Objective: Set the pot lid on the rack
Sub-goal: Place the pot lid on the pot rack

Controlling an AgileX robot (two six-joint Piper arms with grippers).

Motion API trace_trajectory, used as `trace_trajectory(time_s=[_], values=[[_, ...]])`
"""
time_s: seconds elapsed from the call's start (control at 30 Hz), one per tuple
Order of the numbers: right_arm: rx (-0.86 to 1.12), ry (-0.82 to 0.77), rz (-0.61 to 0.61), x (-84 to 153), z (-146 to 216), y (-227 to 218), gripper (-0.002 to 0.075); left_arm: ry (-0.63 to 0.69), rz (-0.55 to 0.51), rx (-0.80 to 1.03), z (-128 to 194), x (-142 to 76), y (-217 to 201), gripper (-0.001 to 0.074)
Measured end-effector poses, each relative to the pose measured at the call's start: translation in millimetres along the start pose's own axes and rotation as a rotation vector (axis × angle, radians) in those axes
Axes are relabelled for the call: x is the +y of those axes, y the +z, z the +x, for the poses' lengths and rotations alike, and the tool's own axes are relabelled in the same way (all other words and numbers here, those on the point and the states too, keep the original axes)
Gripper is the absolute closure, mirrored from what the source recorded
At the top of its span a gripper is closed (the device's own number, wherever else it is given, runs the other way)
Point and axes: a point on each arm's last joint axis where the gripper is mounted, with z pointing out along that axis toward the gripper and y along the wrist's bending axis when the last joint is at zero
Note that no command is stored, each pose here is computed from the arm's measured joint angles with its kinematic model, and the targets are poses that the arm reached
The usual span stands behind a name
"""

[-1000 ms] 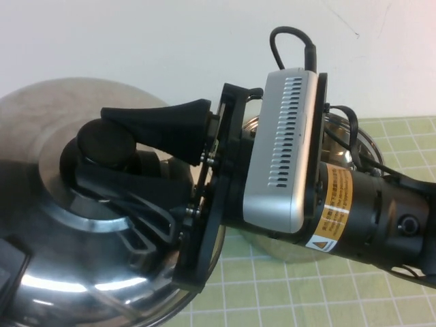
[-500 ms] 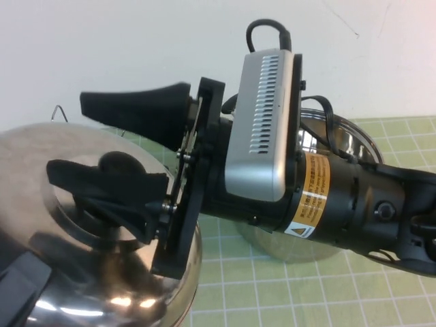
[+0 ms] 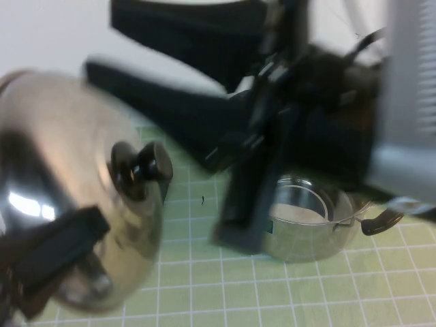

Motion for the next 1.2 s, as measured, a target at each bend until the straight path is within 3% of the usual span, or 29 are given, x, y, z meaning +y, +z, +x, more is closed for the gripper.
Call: trace_trajectory(time_s=[0.1, 0.23, 0.47, 0.73, 0.87, 1.03, 1.2], values=[[0.141, -0.111, 0.057, -4.8, -23.4, -15.8, 0.0626, 0.106, -0.044, 0.062, -27.4, -1.4, 15.5, 0.0677], [0.348, -0.188, 0.184, -13.4, -46.8, -45.2, 0.0708, 0.215, -0.111, 0.058, -62.9, 11.5, 40.9, 0.0677], [0.504, -0.247, 0.34, -12.5, -59.5, -93.3, 0.0726, 0.345, -0.155, 0.16, -96.2, 58.7, 87.4, 0.0677], [0.595, -0.246, 0.402, -0.5, -48.2, -131.2, 0.0727, 0.311, -0.231, 0.187, -126.3, 114.8, 98.6, 0.0677], [0.618, -0.244, 0.405, 2.0, -42.6, -136.3, 0.0727, 0.316, -0.203, 0.244, -123.5, 135.5, 98.7, 0.0677], [0.632, -0.241, 0.403, 2.8, -38.9, -137.3, 0.0727, 0.374, -0.067, 0.356, -107.9, 155.2, 107.1, 0.0677], [0.632, -0.241, 0.403, 2.8, -38.9, -137.3, 0.0727, 0.411, -0.086, 0.372, -103.8, 171.8, 111.7, 0.0677]])
